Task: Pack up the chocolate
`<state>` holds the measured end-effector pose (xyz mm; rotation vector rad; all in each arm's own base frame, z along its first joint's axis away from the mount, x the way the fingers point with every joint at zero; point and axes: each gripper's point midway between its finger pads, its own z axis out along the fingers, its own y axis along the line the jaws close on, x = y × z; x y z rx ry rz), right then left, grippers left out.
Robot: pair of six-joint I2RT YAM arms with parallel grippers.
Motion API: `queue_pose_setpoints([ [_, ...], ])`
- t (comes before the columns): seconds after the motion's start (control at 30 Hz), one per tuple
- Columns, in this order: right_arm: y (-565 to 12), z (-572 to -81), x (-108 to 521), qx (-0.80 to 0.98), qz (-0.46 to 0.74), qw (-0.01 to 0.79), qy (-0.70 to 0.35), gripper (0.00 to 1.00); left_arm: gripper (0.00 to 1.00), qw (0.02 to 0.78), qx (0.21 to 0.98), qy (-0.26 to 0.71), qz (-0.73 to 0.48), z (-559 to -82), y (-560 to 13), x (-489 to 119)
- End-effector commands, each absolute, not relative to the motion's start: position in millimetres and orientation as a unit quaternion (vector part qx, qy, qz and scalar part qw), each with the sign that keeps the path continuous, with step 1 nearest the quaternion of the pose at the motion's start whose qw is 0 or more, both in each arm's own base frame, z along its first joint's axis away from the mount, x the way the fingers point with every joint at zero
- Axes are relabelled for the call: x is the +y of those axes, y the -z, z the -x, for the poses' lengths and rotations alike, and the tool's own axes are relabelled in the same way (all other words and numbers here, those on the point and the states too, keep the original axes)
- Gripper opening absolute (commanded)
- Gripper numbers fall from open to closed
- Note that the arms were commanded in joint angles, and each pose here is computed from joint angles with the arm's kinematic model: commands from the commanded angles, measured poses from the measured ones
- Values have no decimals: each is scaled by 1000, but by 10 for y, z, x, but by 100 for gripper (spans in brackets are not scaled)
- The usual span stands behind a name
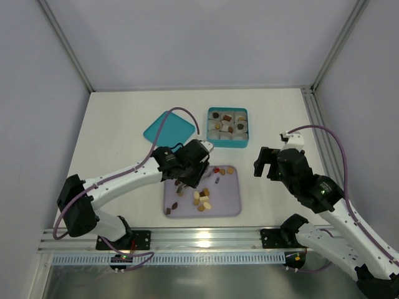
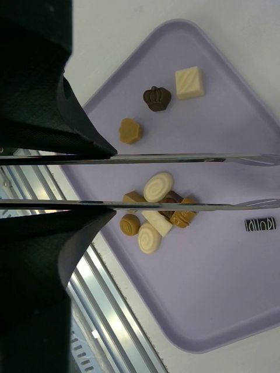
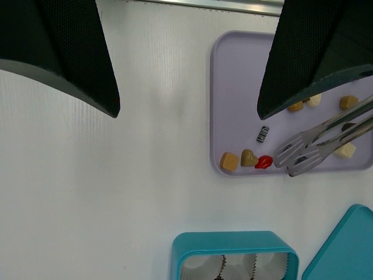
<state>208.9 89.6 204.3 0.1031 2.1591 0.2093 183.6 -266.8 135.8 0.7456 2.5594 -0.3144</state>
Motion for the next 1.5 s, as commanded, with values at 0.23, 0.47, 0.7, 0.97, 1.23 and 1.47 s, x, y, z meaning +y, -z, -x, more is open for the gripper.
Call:
queue_pose_setpoints([
  [0.23, -2109, -2120, 803, 870, -49, 485, -68, 100, 38, 234, 917, 124, -298, -1897, -1351, -2904],
  [0.47, -2118, -2110, 771, 868, -49, 490, -64, 100, 38, 232, 918, 114, -301, -1952, -1324, -2948],
  [0.7, -2127, -2111, 767, 867, -49, 493, -65, 100, 38, 232, 918, 105, -304, -1980, -1307, -2946],
  [0.97, -2123, -2108, 767, 867, -47, 492, -65, 100, 33, 233, 918, 102, -306, -1989, -1314, -2941],
  [1.23, -2134, -2096, 753, 865, -49, 494, -65, 100, 29, 243, 915, 108, -304, -1992, -1469, -2931],
  [1.47, -2138, -2099, 752, 865, -50, 495, -65, 100, 29, 256, 911, 120, -300, -1976, -1668, -2914],
])
